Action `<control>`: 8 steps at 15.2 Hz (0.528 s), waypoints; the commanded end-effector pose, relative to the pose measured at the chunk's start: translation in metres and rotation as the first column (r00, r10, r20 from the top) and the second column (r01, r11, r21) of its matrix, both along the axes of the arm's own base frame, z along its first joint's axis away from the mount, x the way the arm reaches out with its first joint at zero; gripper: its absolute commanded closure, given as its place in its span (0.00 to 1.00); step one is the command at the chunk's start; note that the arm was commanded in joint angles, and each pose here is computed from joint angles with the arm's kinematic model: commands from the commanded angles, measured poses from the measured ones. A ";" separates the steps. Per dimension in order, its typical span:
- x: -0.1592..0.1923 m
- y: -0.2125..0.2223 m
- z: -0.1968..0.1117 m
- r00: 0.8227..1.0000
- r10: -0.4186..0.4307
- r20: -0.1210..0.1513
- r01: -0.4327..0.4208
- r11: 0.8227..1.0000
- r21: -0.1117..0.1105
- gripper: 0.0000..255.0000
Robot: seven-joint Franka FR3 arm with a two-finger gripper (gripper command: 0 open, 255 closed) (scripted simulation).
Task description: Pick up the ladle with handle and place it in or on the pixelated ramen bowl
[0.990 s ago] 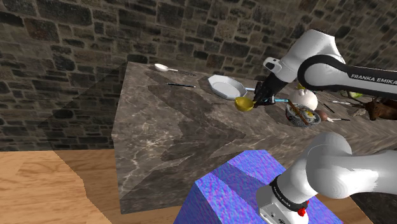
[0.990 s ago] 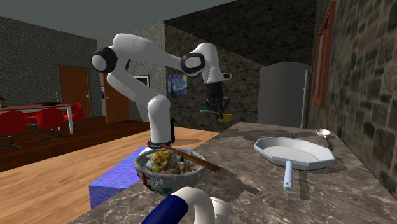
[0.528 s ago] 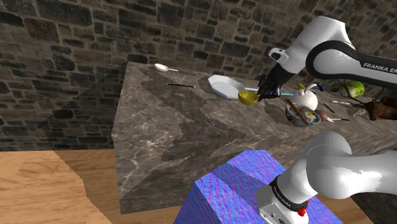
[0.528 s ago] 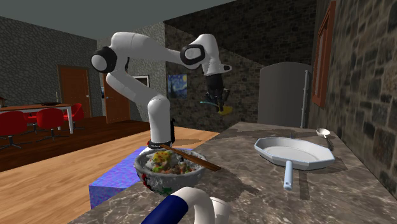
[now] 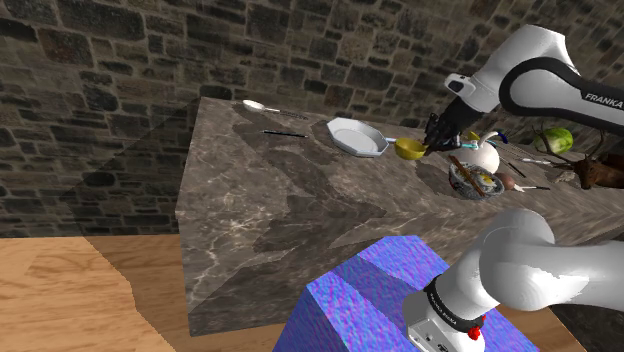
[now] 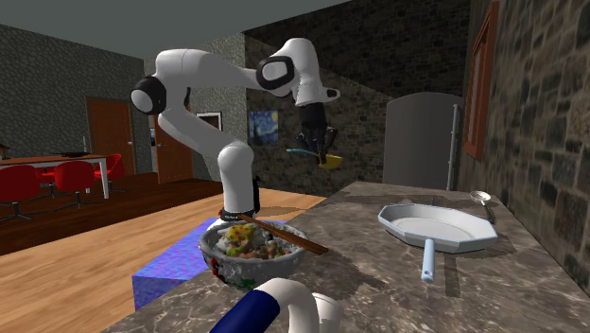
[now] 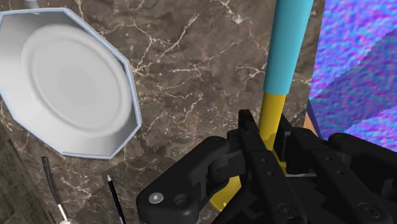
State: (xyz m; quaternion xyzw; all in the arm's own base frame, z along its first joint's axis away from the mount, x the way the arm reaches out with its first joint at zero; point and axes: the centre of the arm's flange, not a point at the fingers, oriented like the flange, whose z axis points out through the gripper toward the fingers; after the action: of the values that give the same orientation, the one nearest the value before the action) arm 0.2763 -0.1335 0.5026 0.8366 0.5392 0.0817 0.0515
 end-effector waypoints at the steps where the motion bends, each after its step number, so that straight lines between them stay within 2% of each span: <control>1: -0.011 -0.023 0.002 1.000 0.002 0.000 -0.002 1.000 -0.001 1.00; 8: -0.040 -0.111 0.005 1.000 0.002 0.000 -0.002 1.000 -0.001 1.00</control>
State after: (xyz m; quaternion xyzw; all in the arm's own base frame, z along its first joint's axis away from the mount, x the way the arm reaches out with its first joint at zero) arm 0.2393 -0.2347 0.5033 0.8366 0.5393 0.0819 0.0513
